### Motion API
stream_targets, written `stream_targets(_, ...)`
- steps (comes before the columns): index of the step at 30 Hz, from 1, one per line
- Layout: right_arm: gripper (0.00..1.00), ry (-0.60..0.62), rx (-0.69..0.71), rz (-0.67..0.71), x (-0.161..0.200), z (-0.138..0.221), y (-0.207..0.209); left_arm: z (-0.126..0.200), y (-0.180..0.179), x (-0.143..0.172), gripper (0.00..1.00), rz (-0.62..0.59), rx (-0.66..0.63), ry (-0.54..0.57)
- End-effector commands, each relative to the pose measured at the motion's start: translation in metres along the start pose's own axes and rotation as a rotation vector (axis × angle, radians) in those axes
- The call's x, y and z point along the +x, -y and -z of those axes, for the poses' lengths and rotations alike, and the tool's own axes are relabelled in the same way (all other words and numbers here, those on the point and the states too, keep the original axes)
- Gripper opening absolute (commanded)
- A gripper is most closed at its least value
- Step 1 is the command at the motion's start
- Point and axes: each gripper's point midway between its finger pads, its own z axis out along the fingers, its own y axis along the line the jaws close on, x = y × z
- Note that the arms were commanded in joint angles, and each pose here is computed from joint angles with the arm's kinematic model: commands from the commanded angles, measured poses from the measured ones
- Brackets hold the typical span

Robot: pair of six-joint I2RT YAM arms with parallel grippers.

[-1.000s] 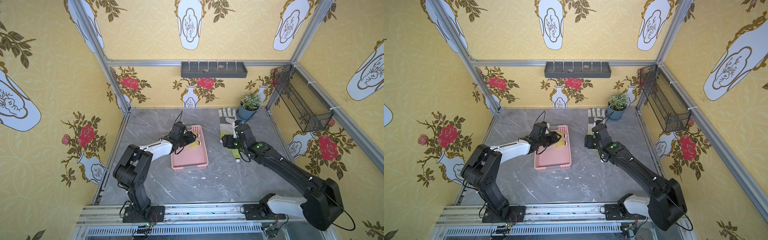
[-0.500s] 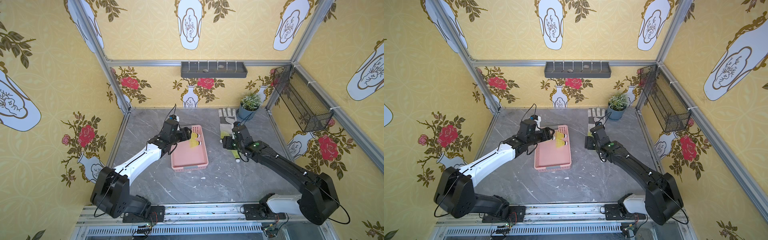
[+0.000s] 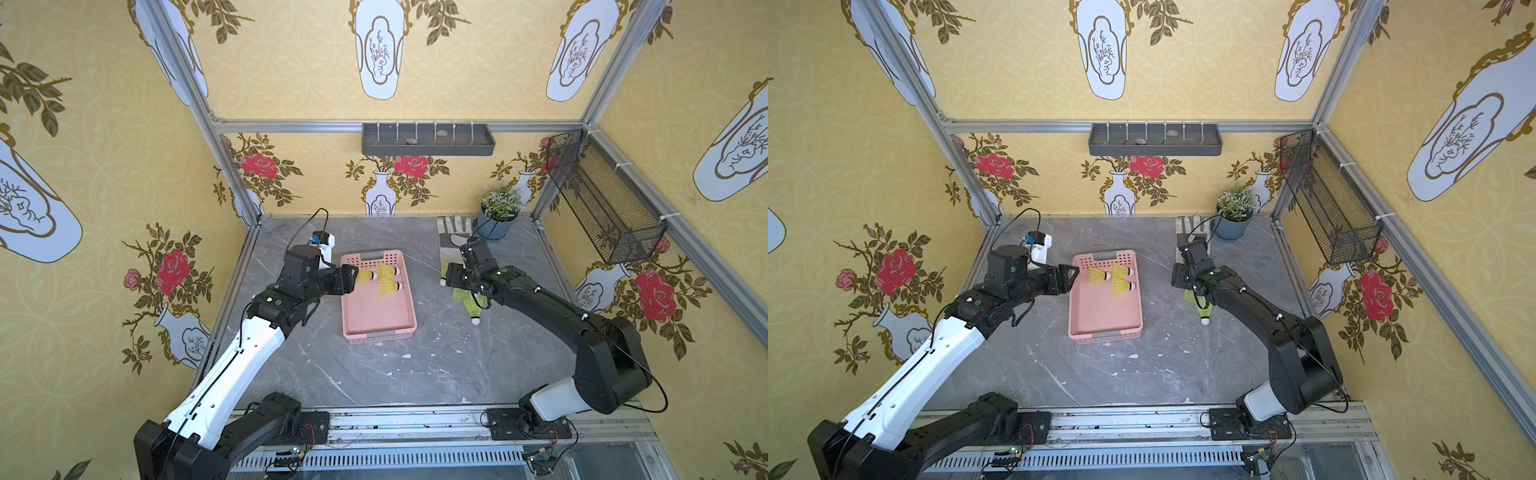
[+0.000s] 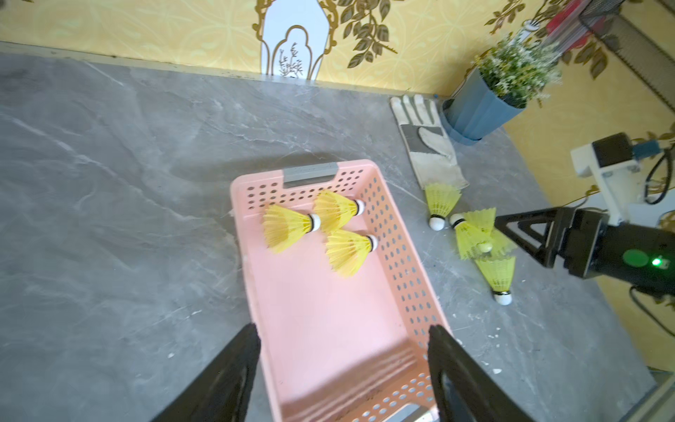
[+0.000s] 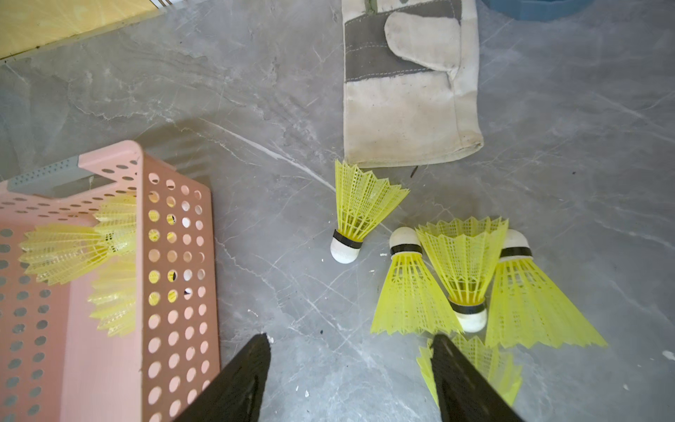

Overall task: Put the shuttlecocks into the storage box
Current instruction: Pick up the shuttlecock at the center of the board.

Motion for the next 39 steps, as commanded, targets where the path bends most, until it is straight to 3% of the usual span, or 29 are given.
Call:
stream_targets(1, 0.66, -0.051, -0.035, -0.023, 0.001, -0.01, -0.005, 0.008, -0.013, 0.017, 0.76, -0.068, -0.04, -0.038)
stream_targets(15, 0.48, -0.201, 0.068, -0.093, 0.011, -0.068, 0.0, 0.029, -0.011, 0.017, 0.77, -0.095, -0.031, 0.001)
stream_targets(39, 0.43, -0.266, 0.172, -0.129, 0.024, -0.114, 0.0, 0.034, -0.01, 0.016, 0.77, -0.095, -0.025, 0.02)
